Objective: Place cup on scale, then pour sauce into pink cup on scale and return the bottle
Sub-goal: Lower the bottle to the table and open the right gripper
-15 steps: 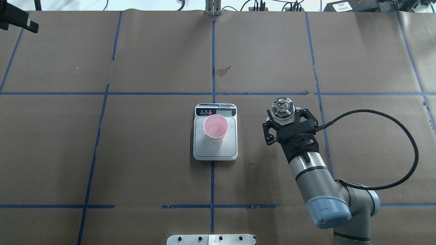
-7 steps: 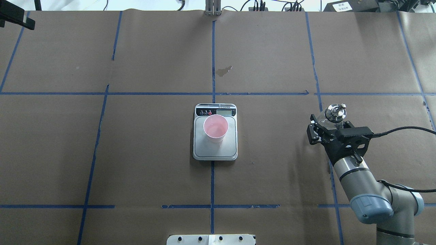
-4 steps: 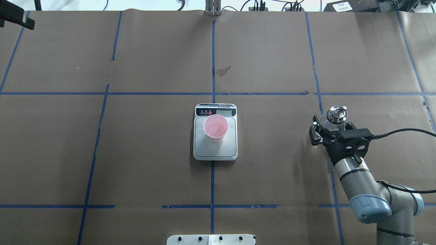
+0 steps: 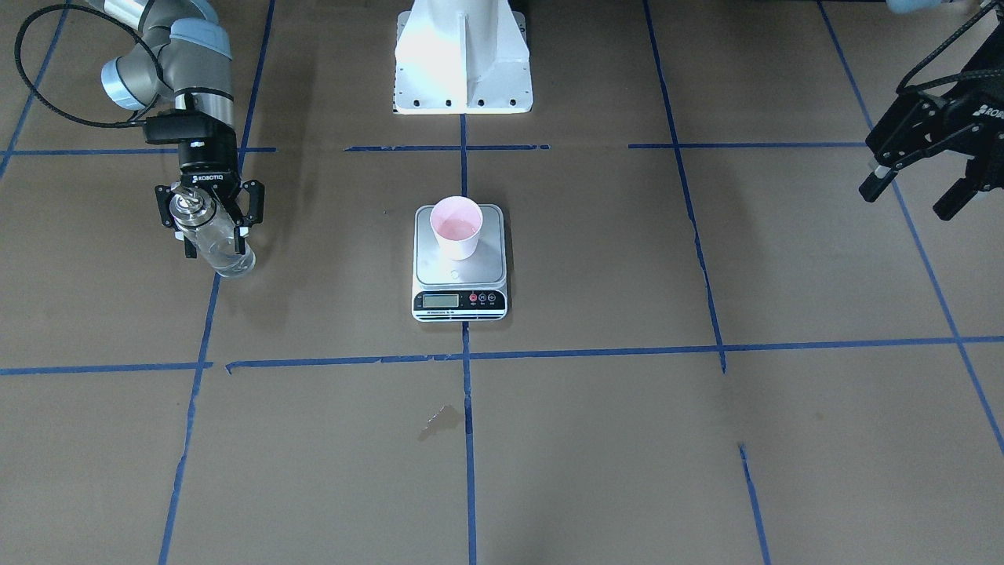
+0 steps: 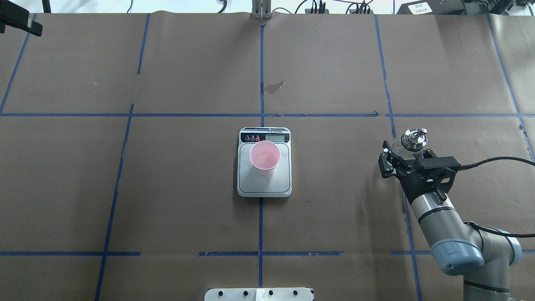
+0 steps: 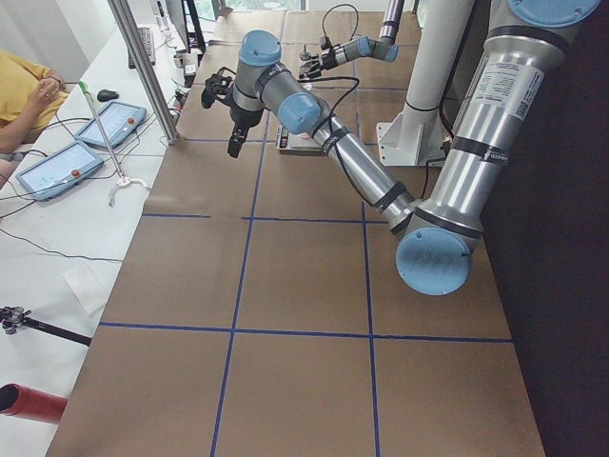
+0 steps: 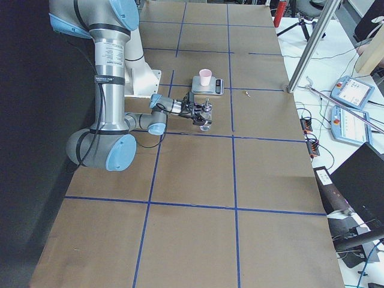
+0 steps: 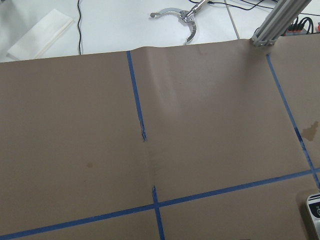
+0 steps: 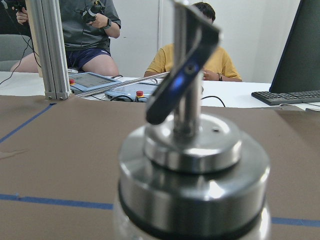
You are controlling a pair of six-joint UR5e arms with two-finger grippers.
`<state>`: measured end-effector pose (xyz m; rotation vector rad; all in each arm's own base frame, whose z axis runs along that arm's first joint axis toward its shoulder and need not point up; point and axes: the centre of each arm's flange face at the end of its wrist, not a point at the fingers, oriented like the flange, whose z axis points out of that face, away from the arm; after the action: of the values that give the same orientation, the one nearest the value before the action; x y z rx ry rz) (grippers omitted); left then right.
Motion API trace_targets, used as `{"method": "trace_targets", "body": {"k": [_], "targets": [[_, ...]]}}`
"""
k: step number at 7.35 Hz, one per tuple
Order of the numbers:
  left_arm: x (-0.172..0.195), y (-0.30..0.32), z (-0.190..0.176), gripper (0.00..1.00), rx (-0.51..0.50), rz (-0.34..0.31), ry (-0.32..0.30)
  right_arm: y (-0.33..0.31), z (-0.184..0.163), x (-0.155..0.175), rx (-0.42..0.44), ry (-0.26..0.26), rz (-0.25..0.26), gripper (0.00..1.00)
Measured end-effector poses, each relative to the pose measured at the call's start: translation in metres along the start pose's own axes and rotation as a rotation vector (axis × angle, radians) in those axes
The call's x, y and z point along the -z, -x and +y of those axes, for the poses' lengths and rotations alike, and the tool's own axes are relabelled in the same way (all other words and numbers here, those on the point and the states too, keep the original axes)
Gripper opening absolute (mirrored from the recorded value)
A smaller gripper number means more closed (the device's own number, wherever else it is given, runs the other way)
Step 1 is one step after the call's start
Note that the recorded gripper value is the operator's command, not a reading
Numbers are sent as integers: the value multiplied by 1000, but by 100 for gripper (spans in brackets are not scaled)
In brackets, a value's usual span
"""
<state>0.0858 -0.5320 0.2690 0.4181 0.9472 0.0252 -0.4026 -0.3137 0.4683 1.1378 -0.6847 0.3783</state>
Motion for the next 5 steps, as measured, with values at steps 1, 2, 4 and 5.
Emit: {"method": "trace_targets", "body": {"k": [1,2,4,5], "targets": [[1,-1,0,87,-1,1,-1,0,2,0,2,9,-3,0],[2,-1,0,87,-3,2,-3,-1,3,0,4,15,-4,0],[2,-2,1,87,-2,2,-4,-3,7,-1,11,31,-6,0],[3,-2,1,87,-2,3,-4,-3,8,-1,12,42,-9,15]]}}
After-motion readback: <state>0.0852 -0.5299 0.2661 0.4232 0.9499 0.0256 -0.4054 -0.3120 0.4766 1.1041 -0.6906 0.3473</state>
